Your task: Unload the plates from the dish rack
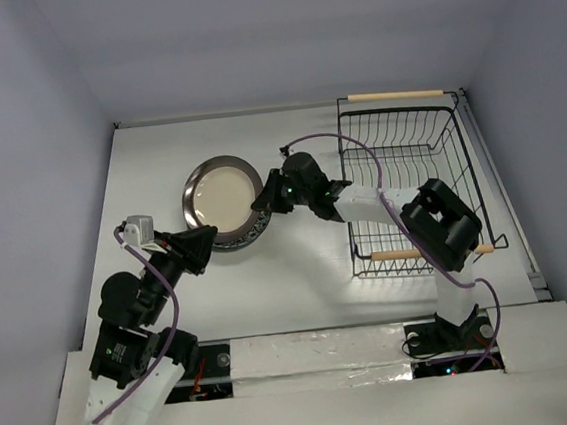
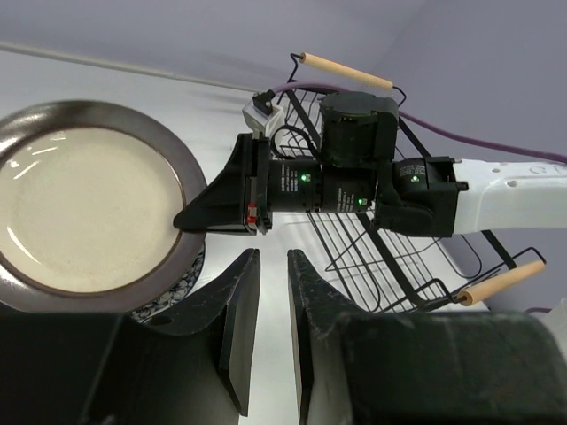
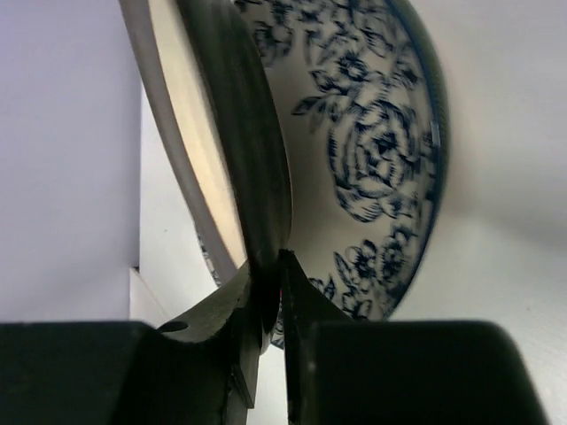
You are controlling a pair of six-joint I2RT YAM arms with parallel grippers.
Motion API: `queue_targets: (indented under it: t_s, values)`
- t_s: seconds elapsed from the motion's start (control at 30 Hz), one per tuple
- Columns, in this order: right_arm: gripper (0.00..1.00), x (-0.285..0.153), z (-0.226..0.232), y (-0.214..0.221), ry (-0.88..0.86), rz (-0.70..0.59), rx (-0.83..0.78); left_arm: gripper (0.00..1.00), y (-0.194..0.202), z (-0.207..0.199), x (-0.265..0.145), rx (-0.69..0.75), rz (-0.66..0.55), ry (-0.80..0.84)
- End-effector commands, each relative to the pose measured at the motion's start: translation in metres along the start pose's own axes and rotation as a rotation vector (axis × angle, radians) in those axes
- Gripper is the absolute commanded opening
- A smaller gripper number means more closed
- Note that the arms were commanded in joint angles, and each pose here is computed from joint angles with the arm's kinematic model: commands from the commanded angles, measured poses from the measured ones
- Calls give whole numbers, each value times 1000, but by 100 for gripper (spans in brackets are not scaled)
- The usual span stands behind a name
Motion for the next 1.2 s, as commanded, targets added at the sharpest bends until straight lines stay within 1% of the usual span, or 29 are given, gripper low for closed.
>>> queue_targets:
  t_s: [0.0,0.1,0.17,0.2,0.23,0.3,0.33,0.4,0.43,0.47,0.5,0.57,0.63,0.67,0.7,0.77,0.8,0.83,0.87,0.9,0.93,0.97,1.0,1.03,1.07,1.1,1.13,1.17]
  values:
    - [19,-10,49,-19,-198,-126,-43,16,-8,-6,3,-3,-27,12]
    - [24,-10,41,-13,-163,-118,-50,16,-8,-5,4,-4,-25,5]
    - [32,-12,40,-9,-136,-115,-61,16,-8,-5,4,-4,-25,2]
    - [39,-13,38,-9,-121,-116,-62,16,-8,-4,4,-4,-23,1]
    - [50,-16,42,-8,-113,-125,-74,16,-7,-4,4,-5,-23,-7]
    - [61,-18,42,-2,-83,-110,-101,16,-8,-3,4,-6,-28,-13]
    - [68,-20,40,-3,-64,-117,-109,16,-8,-2,4,-5,-31,-19]
    - [77,-26,45,4,-51,-101,-143,16,-9,-2,4,-6,-35,-21]
    - [85,-29,45,3,-35,-113,-162,16,-8,-2,4,-8,-35,-25]
    - [89,-31,45,8,-20,-95,-171,16,-9,-2,4,-7,-34,-30]
    - [91,-39,53,8,-27,-106,-187,16,-9,-1,4,-8,-37,-35]
    - [99,-47,49,13,7,-106,-215,16,-10,0,4,-8,-46,-48]
    - [100,-60,54,13,5,-120,-233,16,-11,1,4,-8,-54,-55]
    - [100,-64,48,18,20,-110,-239,23,-11,1,4,-8,-52,-57]
    - [100,-76,53,15,9,-130,-245,27,-11,1,4,-8,-54,-55]
    - [100,-88,46,22,17,-125,-255,35,-11,1,4,-11,-54,-58]
    - [98,-94,44,20,40,-150,-257,38,-12,0,4,-11,-55,-57]
    - [92,-111,51,12,34,-206,-261,40,-12,0,4,-10,-54,-55]
    - [85,-121,50,10,43,-225,-274,46,-12,-1,3,-8,-55,-52]
    - [75,-131,47,11,63,-240,-277,49,-13,-1,3,-5,-57,-49]
    - [38,-157,57,-2,62,-334,-280,51,-14,-2,2,-4,-60,-46]
    - [19,-172,58,-6,67,-375,-302,57,-15,-4,0,-2,-67,-38]
    - [8,-186,56,-7,74,-407,-315,60,-16,-4,-1,2,-73,-36]
    - [0,-203,59,-13,81,-468,-324,63,-18,-5,-2,4,-84,-37]
    - [0,-240,69,-22,47,-563,-344,68,-20,-6,-4,6,-97,-34]
    - [0,-259,70,-25,46,-614,-347,70,-21,-6,-4,9,-102,-35]
    - [0,-276,65,-28,86,-676,-343,72,-23,-7,-5,11,-112,-35]
    - [4,-313,67,-32,78,-766,-345,74,-25,-9,-6,11,-122,-33]
Point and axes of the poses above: each gripper's point midway between its finger pads, its own x axis out along the fingers, its own z axis along the line the jaws close on, y = z × x, the point moved 8 cm from there along -x, back along the fingers, and after that the axes turned 10 degrees about -x, right-handed, at the moved point
